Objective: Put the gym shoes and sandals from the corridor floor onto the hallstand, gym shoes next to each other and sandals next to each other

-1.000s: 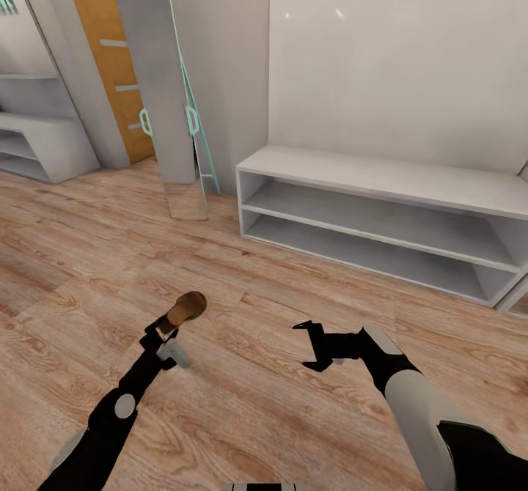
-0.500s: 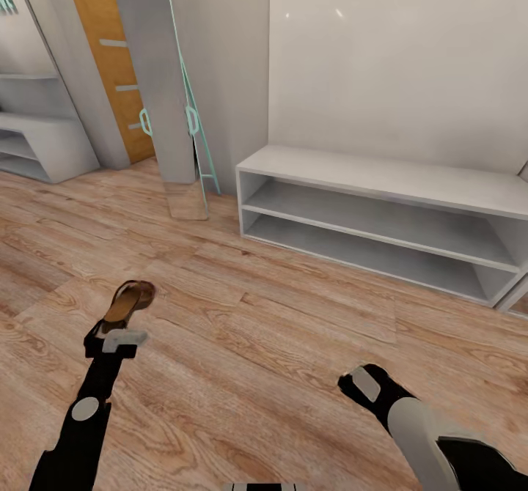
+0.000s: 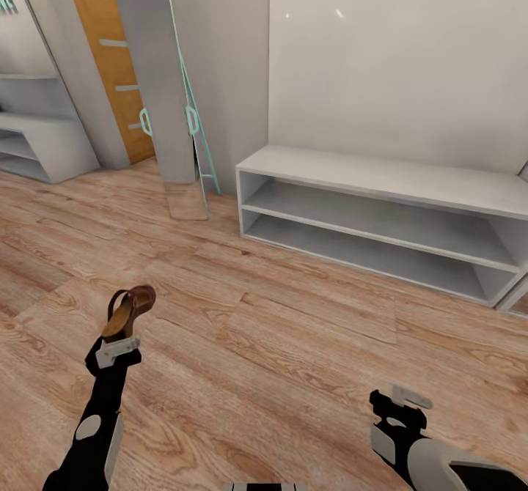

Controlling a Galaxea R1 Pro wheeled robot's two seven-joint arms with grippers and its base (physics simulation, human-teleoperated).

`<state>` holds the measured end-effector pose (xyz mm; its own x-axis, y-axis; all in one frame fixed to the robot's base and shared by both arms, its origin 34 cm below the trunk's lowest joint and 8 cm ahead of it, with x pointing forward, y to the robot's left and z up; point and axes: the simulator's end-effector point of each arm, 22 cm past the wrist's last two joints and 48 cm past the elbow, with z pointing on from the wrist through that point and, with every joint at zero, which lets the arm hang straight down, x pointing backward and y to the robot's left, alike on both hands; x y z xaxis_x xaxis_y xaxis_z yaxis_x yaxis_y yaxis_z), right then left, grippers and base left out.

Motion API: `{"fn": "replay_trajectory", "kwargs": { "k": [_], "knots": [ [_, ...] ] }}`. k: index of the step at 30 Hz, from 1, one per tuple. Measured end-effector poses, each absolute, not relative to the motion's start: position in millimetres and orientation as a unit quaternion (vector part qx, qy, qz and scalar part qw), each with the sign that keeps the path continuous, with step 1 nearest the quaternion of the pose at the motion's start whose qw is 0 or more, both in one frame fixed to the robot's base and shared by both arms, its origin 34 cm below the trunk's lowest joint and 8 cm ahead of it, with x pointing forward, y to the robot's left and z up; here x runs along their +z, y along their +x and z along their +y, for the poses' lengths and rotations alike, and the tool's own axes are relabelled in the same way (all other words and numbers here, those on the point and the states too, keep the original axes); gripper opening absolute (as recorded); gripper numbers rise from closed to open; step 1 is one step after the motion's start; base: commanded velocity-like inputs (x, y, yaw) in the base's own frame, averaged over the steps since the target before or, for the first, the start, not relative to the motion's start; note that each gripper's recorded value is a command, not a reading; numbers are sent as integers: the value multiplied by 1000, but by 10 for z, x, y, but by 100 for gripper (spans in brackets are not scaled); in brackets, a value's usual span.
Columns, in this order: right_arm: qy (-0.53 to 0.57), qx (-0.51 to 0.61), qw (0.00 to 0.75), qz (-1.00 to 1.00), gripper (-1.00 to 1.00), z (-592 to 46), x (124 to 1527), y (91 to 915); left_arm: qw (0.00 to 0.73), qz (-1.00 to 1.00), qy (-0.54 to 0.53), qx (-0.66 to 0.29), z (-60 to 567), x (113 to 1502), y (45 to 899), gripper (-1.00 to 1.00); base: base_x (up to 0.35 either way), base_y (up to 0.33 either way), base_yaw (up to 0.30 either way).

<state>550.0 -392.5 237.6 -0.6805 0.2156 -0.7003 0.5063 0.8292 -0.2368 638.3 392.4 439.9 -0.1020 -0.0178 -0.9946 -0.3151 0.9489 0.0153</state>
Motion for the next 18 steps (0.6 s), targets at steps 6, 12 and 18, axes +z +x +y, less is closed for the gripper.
{"fn": "replay_trajectory", "kwargs": {
  "k": [6,12,18],
  "knots": [
    [164,-215,358,894,100,-3924,2412,5552,651,743,-118,103,3842,4141,6277,-100,0,0,0],
    [119,-217,369,896,100,-3873,2443,5627,648,745,-120,100,3806,4044,6228,-100,0,0,0],
    [89,-217,374,897,100,-3825,2457,5672,650,744,-120,98,3786,4020,6210,-100,0,0,0]
  ]
}}
